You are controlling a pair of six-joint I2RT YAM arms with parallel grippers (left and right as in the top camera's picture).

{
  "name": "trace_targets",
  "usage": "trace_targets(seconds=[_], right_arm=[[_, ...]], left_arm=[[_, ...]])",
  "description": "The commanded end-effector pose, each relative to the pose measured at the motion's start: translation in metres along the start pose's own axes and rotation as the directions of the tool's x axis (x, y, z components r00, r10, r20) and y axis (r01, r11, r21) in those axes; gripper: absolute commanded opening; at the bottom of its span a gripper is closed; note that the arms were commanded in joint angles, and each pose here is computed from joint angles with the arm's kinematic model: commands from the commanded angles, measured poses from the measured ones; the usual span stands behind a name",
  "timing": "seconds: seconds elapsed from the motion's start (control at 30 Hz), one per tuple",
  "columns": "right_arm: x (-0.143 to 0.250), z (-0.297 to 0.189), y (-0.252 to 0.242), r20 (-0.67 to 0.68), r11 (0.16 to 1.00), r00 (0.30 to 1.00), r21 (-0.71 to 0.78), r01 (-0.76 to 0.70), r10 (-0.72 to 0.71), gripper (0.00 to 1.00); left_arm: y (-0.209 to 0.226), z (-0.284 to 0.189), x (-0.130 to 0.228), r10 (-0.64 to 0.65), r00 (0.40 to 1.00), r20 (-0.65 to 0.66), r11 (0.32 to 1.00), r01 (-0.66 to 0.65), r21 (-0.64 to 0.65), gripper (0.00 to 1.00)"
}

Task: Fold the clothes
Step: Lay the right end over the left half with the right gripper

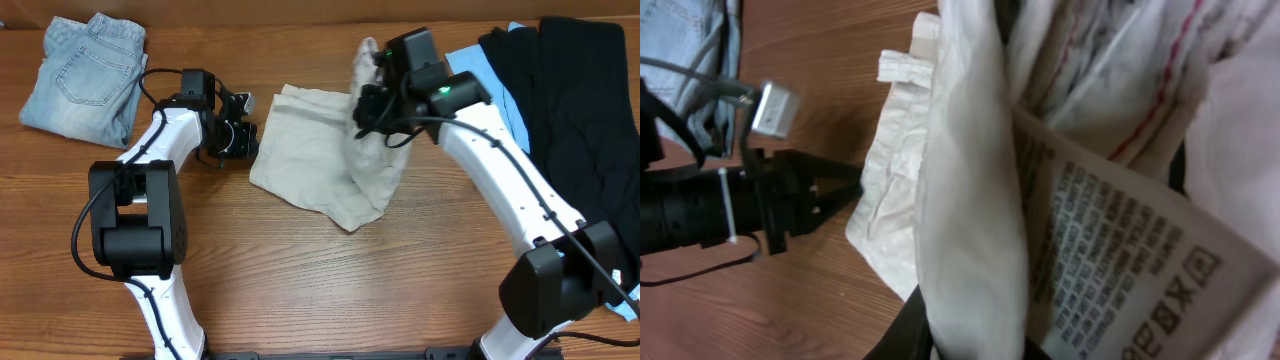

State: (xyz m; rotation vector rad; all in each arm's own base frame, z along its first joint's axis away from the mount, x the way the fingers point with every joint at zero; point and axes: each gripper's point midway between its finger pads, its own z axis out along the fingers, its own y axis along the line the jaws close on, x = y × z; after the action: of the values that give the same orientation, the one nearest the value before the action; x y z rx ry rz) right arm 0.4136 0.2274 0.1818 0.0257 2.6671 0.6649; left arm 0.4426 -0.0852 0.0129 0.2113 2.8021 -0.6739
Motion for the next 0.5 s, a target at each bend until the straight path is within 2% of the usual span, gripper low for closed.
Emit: trace_targets(seconds=[0.0,0.2,0.47], right_arm=[[-0.004,0.009,0.016,0.033,1.000,0.999,0.009,-0.022,0.022,0.10],[0.017,0.054,0.044,-0.012,1.000,1.000,-0.025,-0.010,0.009,0.11],[0.034,0.079,0.090,-0.001,0.994,1.000,-0.106,0.018,-0.018,0.11]], left_arm=[[-0.010,0.005,0.005,-0.005,1.000,-0.016,1.000,0.005,0.026,0.04],[-0.022,0.010,0.006,0.024,0.999,-0.024,0.999,-0.023,0.033,0.04],[-0.024,0.012,0.006,0.032,0.999,-0.024,0.999,-0.031,0.031,0.04]])
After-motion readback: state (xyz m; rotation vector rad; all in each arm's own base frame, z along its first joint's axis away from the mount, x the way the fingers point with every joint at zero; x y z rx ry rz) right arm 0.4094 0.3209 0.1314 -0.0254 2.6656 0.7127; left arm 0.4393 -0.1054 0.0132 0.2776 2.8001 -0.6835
